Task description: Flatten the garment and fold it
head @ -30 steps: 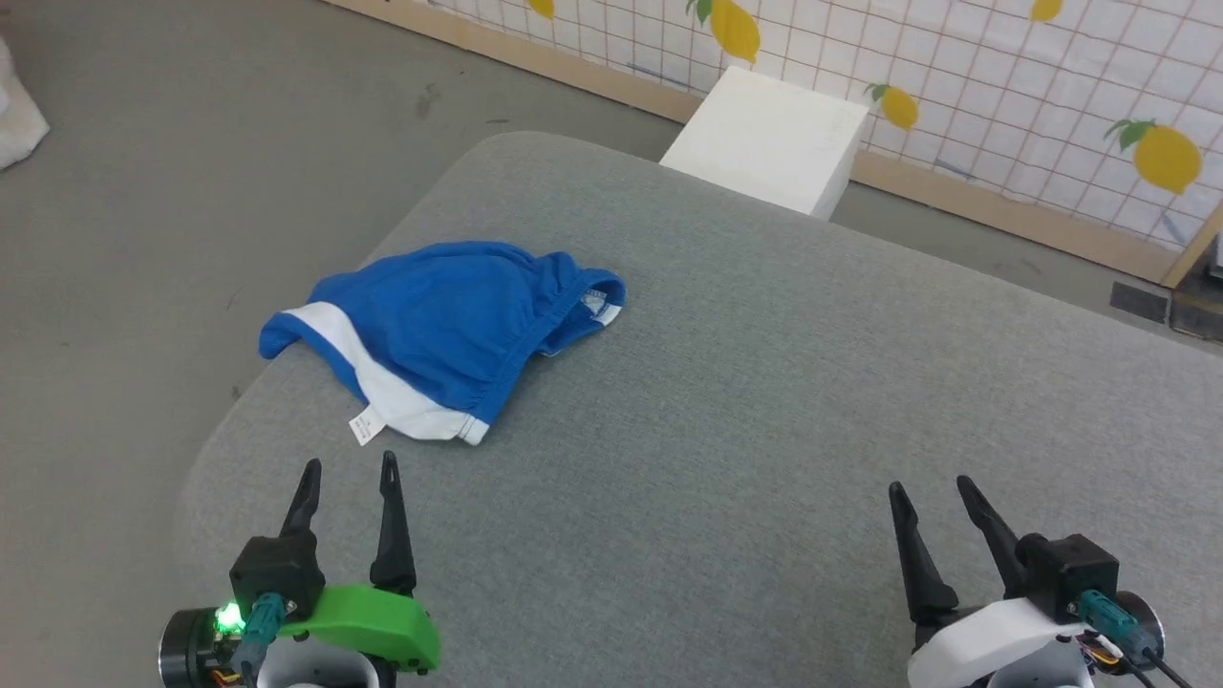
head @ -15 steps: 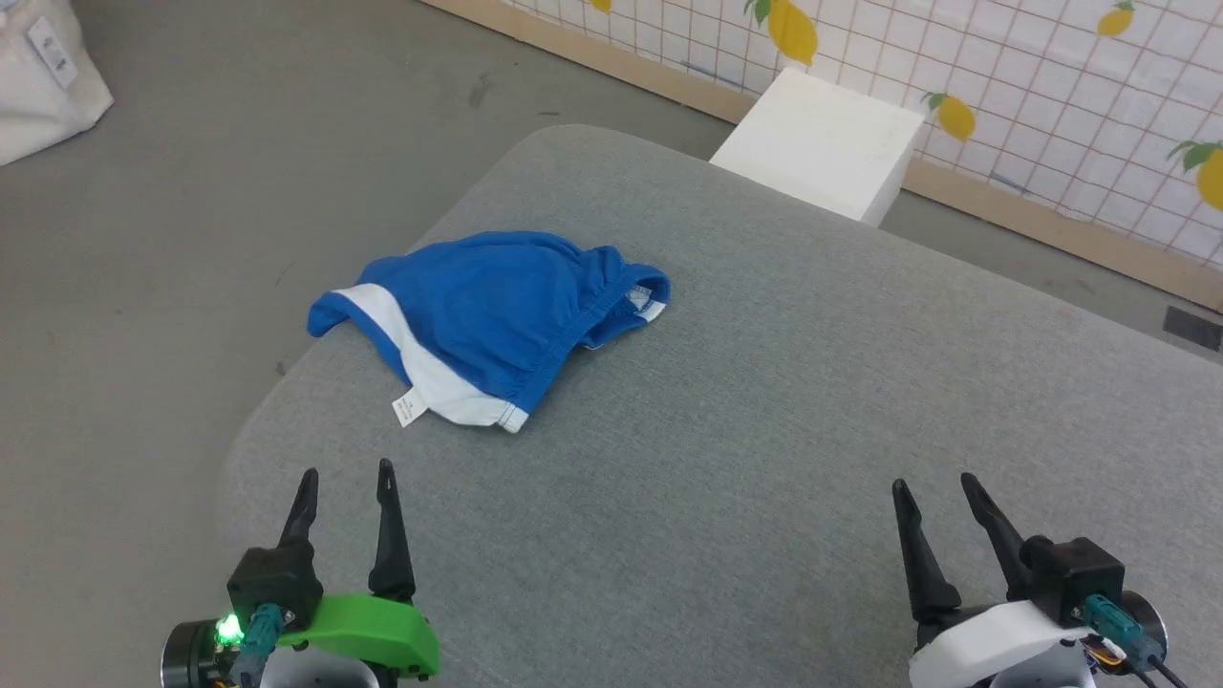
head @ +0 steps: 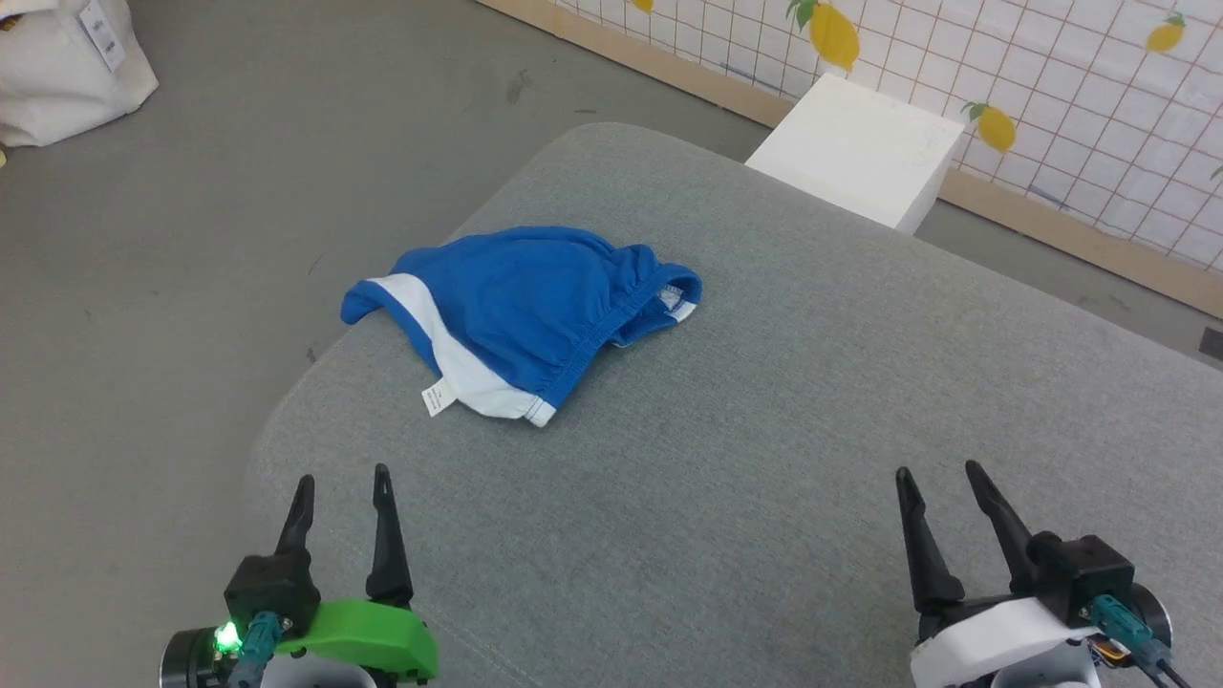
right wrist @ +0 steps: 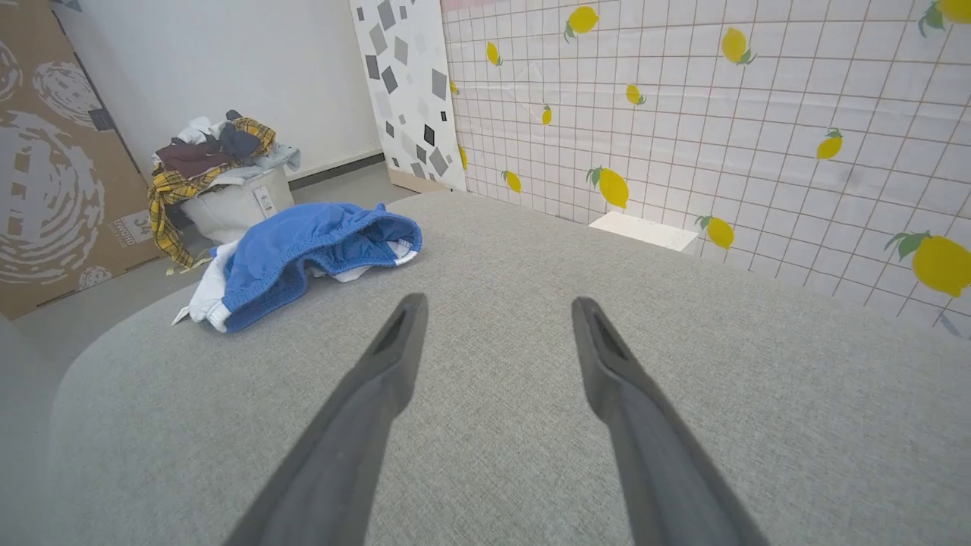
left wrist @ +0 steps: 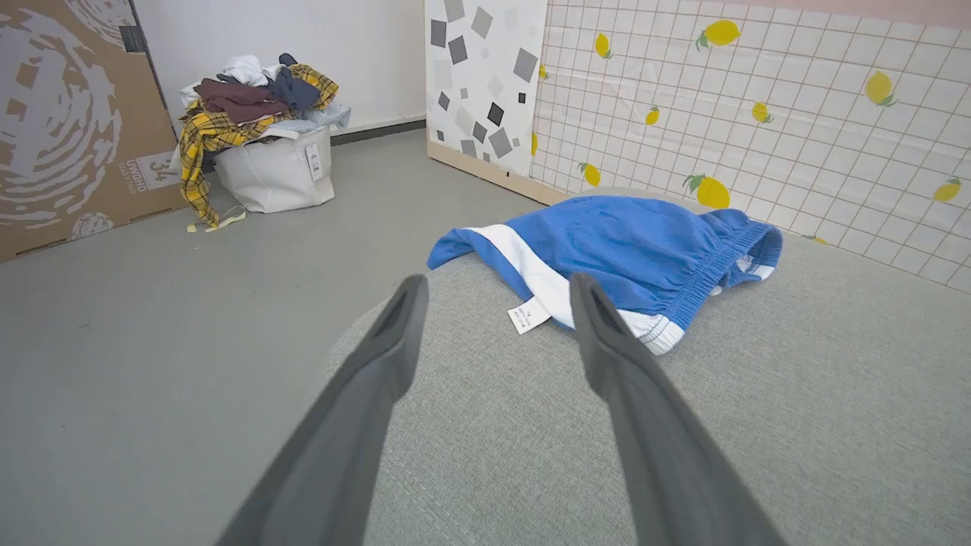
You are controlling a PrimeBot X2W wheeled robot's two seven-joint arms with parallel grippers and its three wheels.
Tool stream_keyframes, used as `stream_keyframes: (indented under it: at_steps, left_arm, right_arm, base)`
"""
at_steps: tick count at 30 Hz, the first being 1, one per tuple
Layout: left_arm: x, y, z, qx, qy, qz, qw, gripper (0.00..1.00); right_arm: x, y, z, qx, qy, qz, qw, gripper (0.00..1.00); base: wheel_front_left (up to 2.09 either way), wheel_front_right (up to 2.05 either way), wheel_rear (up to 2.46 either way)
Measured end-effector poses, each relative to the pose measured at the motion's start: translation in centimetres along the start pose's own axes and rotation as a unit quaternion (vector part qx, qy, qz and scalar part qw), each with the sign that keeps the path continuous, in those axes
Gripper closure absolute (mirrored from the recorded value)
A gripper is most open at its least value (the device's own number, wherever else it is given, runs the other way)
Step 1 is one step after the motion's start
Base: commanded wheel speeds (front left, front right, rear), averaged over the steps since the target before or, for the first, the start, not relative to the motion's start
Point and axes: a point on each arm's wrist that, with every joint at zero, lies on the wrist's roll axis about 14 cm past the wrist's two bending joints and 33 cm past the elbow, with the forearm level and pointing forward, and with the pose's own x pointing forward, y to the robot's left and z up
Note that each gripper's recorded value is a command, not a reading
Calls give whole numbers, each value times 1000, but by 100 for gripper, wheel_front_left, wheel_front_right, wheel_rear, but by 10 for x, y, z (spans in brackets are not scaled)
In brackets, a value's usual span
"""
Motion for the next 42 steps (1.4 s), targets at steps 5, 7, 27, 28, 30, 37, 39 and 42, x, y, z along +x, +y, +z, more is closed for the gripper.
stream_keyframes:
  at_steps: [5,7,27,28,30,37,39,42]
  left_arm:
    - [-1,-1,-2,-3,2,-1,1000,0]
    - [0,-2,-2,-4,3,-3,1000,0]
    - [142,-84,10,-93,138,-132,977,0]
    - [148,-87,1,-91,176,-132,971,0]
    - [156,-90,-17,-85,238,-129,959,0]
    - [156,-111,-85,-65,391,-114,911,0]
    - [149,-118,-107,-59,424,-113,897,0]
    - [137,-130,-134,-55,459,-114,879,0]
  right_arm:
    - [-1,-2,5,-1,-8,-3,1000,0]
    - [-1,-2,5,-1,-8,-3,1000,0]
    - [3,-30,15,-16,-16,-34,999,0]
    - [2,-35,13,-16,-13,-40,999,0]
    - [0,-44,10,-15,-8,-52,999,0]
    - [-9,-78,-8,-9,13,-95,995,0]
    - [-13,-86,-17,-6,25,-106,994,0]
    - [-16,-94,-30,1,38,-116,992,0]
  base:
    - [0,0,0]
    - [0,0,0]
    - [0,0,0]
    - [0,0,0]
    - [0,0,0]
    - [0,0,0]
    - [0,0,0]
    - [0,0,0]
